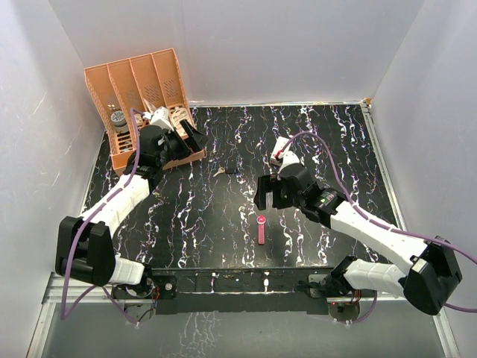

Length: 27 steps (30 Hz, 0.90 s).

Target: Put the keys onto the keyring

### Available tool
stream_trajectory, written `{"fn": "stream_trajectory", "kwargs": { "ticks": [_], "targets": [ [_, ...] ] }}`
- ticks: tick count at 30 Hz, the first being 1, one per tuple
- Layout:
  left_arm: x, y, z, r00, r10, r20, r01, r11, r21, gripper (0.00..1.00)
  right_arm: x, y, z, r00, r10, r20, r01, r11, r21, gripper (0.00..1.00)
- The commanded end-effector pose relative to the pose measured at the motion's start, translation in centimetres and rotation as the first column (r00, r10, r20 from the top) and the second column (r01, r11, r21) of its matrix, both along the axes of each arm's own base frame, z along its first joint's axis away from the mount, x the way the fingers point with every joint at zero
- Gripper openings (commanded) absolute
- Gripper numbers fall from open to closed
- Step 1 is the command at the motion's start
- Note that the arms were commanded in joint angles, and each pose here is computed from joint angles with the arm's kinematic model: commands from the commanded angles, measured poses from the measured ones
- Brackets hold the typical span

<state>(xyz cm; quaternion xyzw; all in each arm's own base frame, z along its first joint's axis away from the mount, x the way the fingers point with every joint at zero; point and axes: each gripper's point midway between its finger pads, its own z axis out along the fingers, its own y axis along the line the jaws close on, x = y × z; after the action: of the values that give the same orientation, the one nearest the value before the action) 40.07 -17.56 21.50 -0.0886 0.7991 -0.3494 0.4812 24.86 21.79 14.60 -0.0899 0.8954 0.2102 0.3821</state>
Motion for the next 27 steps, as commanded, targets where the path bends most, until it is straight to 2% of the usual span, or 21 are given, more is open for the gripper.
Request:
{"fn": "stream_trajectory", "kwargs": {
  "ticks": [1, 4, 10, 16, 24, 27],
  "targets": [
    [-0.4, 0.2, 3.3, 0.997, -0.001, 0.072, 0.001, 1.0, 0.011, 0.99, -0.5, -0.8, -0.3, 0.998, -0.065, 0.0, 0.065, 0.998, -0.016, 0.96],
    [-0.7, 0.2, 3.2, 0.998, -0.009, 0.07, 0.007, 1.0, 0.022, 0.98, -1.2, -1.3, -1.6, 0.996, -0.084, -0.028, 0.084, 0.996, -0.019, 0.95],
    [-0.4, -0.3, 2.7, 0.998, -0.024, 0.062, 0.023, 1.0, 0.021, 0.96, -3.0, -0.5, -4.9, 0.99, -0.067, -0.121, 0.065, 0.998, -0.026, 0.85],
    [-0.3, -1.0, 2.1, 0.998, -0.039, 0.049, 0.037, 0.999, 0.034, 0.94, -4.0, 1.4, -7.0, 0.985, -0.068, -0.159, 0.059, 0.997, -0.056, 0.77],
    [-0.2, -0.7, 1.6, 0.999, -0.029, 0.036, 0.026, 0.998, 0.061, 0.94, -5.5, 3.3, -9.1, 0.976, -0.082, -0.203, 0.066, 0.994, -0.086, 0.71],
    [-0.2, -0.8, 1.6, 0.999, -0.031, 0.037, 0.028, 0.998, 0.062, 0.94, -5.6, 3.4, -9.6, 0.974, -0.09, -0.208, 0.07, 0.992, -0.101, 0.63]
  ]
}}
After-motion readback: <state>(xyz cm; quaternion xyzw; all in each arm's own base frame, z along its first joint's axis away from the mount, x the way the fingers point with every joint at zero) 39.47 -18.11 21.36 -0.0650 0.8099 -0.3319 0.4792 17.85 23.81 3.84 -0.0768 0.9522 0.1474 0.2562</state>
